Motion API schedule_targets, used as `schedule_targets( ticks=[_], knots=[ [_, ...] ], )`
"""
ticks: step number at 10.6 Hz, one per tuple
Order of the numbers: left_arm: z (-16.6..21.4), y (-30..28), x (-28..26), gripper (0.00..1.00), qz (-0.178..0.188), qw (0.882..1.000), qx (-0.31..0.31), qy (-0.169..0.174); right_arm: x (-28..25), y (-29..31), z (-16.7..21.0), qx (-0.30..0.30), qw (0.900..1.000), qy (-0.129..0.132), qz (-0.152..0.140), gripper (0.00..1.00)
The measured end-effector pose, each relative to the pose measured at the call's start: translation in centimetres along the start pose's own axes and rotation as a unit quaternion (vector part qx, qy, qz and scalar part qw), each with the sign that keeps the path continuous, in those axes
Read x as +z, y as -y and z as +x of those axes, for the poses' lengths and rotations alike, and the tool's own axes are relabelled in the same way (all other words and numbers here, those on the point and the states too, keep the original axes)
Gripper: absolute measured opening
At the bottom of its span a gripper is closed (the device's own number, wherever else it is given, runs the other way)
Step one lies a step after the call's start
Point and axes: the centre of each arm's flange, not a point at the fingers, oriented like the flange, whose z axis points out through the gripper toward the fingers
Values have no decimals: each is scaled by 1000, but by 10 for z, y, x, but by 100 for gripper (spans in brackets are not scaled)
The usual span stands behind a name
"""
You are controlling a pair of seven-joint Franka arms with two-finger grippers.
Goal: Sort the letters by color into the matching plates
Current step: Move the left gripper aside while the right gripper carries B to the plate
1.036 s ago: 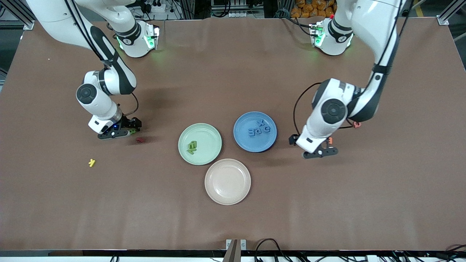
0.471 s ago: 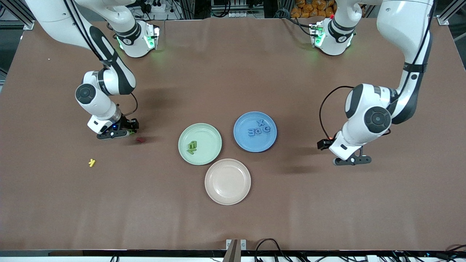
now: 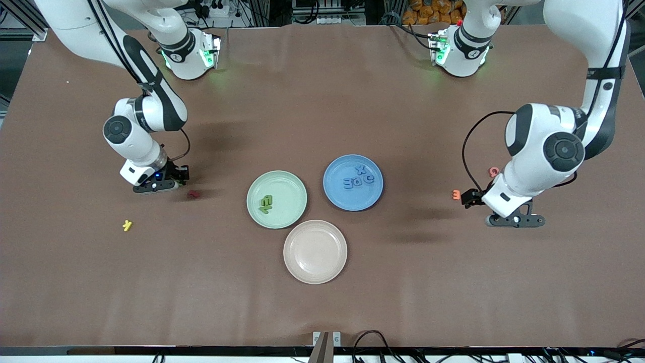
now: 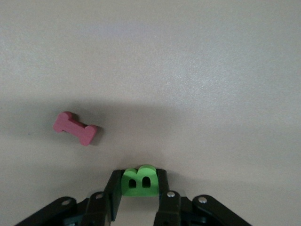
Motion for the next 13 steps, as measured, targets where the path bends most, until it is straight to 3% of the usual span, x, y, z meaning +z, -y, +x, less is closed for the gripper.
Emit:
schedule_targets(
  ticks=[5,7,9,13],
  knots=[
    [-14,38,-82,100,6,1000,10,-16,0,-1,1,0,1000,2,0,35],
    [-28,43,-118,100,8,1000,10,-18,-4,0,8,-1,1000,17,1,35],
    [-41,52,-161,100,1,999,-3,-38,-12,2,18,-1,1000,12,1,35],
    [-70,73,-240,100,-7,999,-27,-42,-29,43,39,35,999,-12,12,35]
  ],
)
